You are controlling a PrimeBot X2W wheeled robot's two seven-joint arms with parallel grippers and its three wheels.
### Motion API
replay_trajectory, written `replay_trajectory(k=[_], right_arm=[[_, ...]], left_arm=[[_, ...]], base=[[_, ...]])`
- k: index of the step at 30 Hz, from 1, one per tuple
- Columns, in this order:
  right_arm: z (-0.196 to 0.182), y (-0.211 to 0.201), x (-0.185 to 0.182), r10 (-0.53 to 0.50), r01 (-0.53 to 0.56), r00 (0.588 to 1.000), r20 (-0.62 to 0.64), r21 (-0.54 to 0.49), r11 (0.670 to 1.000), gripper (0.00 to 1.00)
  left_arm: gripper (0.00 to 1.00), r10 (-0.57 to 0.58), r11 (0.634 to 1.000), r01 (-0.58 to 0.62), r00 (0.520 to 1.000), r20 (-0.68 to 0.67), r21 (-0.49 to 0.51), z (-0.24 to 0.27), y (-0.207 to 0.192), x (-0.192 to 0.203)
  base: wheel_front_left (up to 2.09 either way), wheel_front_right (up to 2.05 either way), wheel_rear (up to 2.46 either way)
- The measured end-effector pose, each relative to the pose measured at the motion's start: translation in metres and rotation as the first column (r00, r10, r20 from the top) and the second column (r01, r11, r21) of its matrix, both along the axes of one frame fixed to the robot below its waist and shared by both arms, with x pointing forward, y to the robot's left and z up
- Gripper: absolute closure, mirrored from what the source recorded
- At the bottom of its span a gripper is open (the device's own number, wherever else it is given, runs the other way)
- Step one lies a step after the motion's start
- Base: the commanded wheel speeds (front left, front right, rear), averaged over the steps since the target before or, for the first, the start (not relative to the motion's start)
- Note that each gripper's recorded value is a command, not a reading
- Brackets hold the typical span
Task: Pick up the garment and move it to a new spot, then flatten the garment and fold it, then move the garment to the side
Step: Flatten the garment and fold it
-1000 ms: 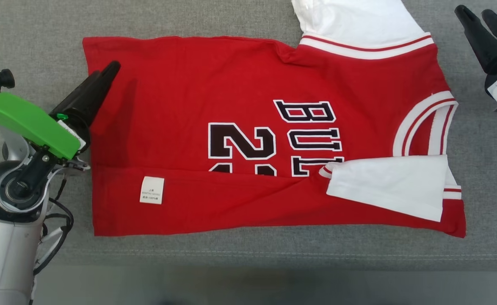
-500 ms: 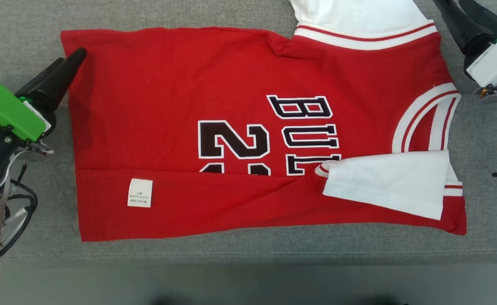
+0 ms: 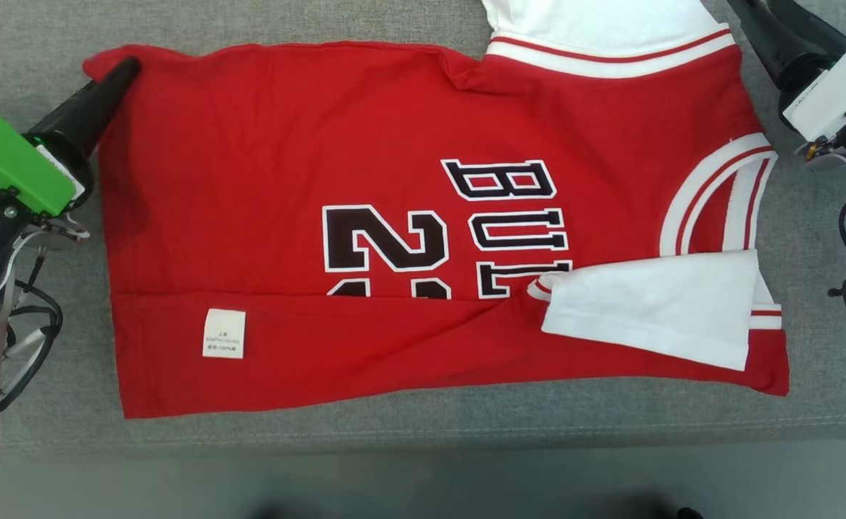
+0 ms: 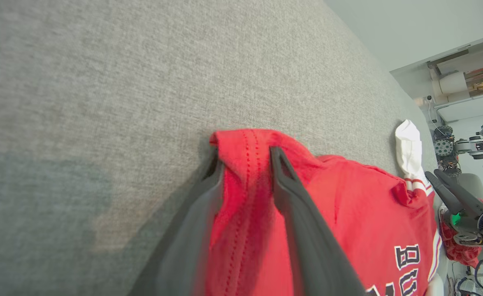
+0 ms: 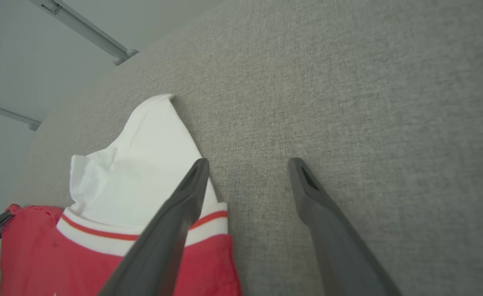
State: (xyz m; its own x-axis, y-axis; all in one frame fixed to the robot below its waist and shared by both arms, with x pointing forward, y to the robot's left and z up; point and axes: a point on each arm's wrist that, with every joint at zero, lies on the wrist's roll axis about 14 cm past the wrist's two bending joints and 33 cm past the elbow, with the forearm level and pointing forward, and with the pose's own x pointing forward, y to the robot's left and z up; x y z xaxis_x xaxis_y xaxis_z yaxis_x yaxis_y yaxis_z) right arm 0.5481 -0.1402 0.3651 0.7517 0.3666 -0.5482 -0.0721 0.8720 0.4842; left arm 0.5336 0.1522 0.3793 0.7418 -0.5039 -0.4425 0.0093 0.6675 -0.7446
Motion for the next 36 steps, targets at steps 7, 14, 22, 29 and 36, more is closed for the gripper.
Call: replay_trajectory(k=[7, 14, 22, 29, 36], right_arm=[[-0.004, -0.004, 0.004, -0.004, 0.004, 1.0, 0.003, -0.013, 1.0, 0.0], [-0.003, 0.013, 0.005, 0.06, -0.06, 0.998, -0.01, 0.006, 0.998, 0.0], [-0.002, 0.035, -0.01, 0.166, -0.165, 0.983, -0.074, 0.02, 0.986, 0.0], [-0.001, 0.037, -0.014, 0.214, -0.216, 0.97, -0.114, -0.008, 0.976, 0.67], [0.001, 0.039, -0.007, 0.21, -0.212, 0.974, -0.088, -0.013, 0.977, 1.0]], left_arm=[[1.0, -0.009, 1.0, 0.009, 1.0, -0.006, -0.03, 0.0, -0.01, -0.001], [1.0, -0.004, 0.999, 0.004, 1.0, -0.015, -0.043, 0.001, -0.013, -0.008], [1.0, 0.001, 0.999, -0.001, 1.0, -0.012, -0.039, 0.011, -0.012, -0.015], [1.0, -0.002, 0.999, 0.002, 1.0, 0.006, -0.043, 0.02, -0.013, -0.017], [1.0, -0.007, 0.999, 0.008, 1.0, 0.018, -0.048, 0.022, -0.016, -0.017]], base=[[0.0, 0.0, 0.0], [0.0, 0.0, 0.0], [0.0, 0.0, 0.0], [0.0, 0.0, 0.0], [0.0, 0.0, 0.0]])
